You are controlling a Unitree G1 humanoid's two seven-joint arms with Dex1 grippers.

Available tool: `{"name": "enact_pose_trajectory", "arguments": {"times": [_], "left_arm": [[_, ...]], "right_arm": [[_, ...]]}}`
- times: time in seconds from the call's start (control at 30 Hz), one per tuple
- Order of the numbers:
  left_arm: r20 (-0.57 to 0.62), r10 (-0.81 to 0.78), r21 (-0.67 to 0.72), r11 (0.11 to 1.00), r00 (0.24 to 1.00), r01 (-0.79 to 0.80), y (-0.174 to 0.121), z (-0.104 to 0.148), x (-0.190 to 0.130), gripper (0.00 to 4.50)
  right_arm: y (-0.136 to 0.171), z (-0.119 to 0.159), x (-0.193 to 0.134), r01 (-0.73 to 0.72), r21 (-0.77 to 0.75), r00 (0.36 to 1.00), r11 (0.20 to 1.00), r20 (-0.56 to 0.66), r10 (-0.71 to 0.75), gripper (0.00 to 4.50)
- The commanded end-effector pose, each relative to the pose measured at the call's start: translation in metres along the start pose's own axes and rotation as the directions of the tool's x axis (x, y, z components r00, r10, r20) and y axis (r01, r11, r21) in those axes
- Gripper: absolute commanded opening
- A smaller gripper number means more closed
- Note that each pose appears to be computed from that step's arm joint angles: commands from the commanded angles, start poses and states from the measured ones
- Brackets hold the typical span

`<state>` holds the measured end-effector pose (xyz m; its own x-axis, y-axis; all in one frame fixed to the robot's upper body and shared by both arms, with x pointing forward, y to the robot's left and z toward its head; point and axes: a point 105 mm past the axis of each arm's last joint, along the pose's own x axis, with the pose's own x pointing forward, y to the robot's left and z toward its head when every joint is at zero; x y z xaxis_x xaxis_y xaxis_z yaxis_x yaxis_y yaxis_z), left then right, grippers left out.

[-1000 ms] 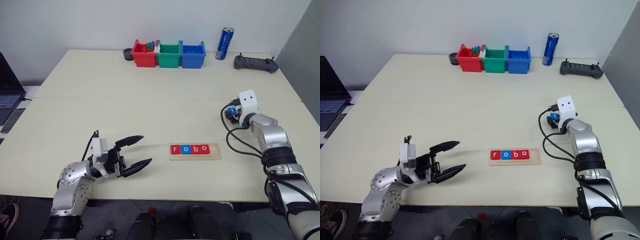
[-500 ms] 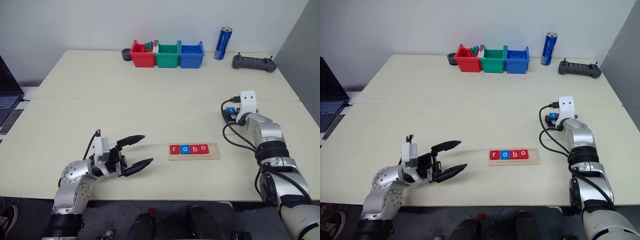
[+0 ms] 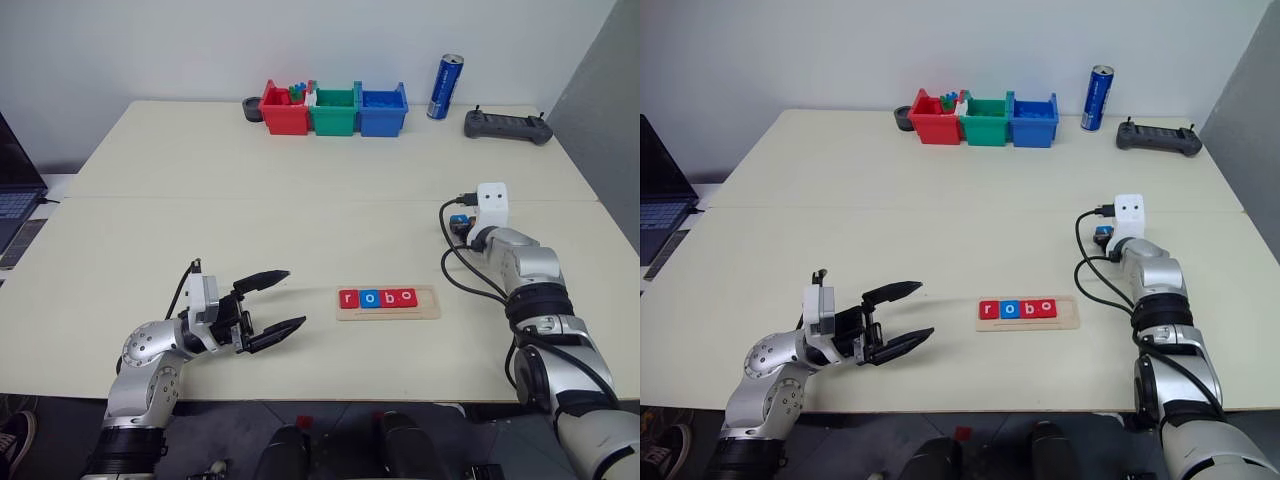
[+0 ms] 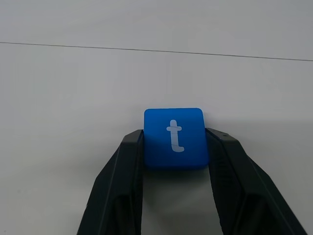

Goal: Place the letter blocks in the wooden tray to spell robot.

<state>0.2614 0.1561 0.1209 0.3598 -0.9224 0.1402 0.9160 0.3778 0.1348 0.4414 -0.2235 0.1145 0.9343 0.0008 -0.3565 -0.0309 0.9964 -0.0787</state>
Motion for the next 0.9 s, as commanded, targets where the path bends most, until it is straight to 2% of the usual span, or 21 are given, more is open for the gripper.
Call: {"name": "enact_pose_trajectory", "arguments": {"times": [0.03, 0.2, 0.47, 0.77, 0.9], "left_arm": [[0.005, -0.015, 0.02, 1.0, 1.0, 0.015, 0.001, 0.005, 0.002, 4.5], [0.003, -0.02, 0.019, 1.0, 1.0, 0.019, 0.001, 0.004, 0.003, 4.5], [0.008, -0.019, 0.017, 1.0, 1.0, 0.019, -0.001, 0.004, 0.003, 4.5], [0.008, -0.026, 0.008, 1.0, 1.0, 0.026, -0.003, 0.002, 0.004, 4.5], [0.008, -0.036, 0.005, 0.999, 0.999, 0.036, -0.003, 0.001, 0.005, 4.5]], "right_arm": [[-0.013, 0.002, -0.005, 0.054, -0.034, 0.998, 0.998, 0.018, -0.054, 1.46], [-0.019, 0.003, -0.017, 0.057, -0.054, 0.998, 0.997, 0.027, -0.055, 1.46], [-0.034, 0.008, -0.066, 0.015, -0.094, 1.0, 0.995, 0.002, -0.015, 1.46], [-0.02, -0.033, -0.136, -0.05, -0.063, 0.989, 0.997, -0.145, 0.041, 1.46], [-0.01, -0.067, -0.156, -0.016, -0.007, 0.977, 1.0, -0.215, 0.014, 1.46]]}}
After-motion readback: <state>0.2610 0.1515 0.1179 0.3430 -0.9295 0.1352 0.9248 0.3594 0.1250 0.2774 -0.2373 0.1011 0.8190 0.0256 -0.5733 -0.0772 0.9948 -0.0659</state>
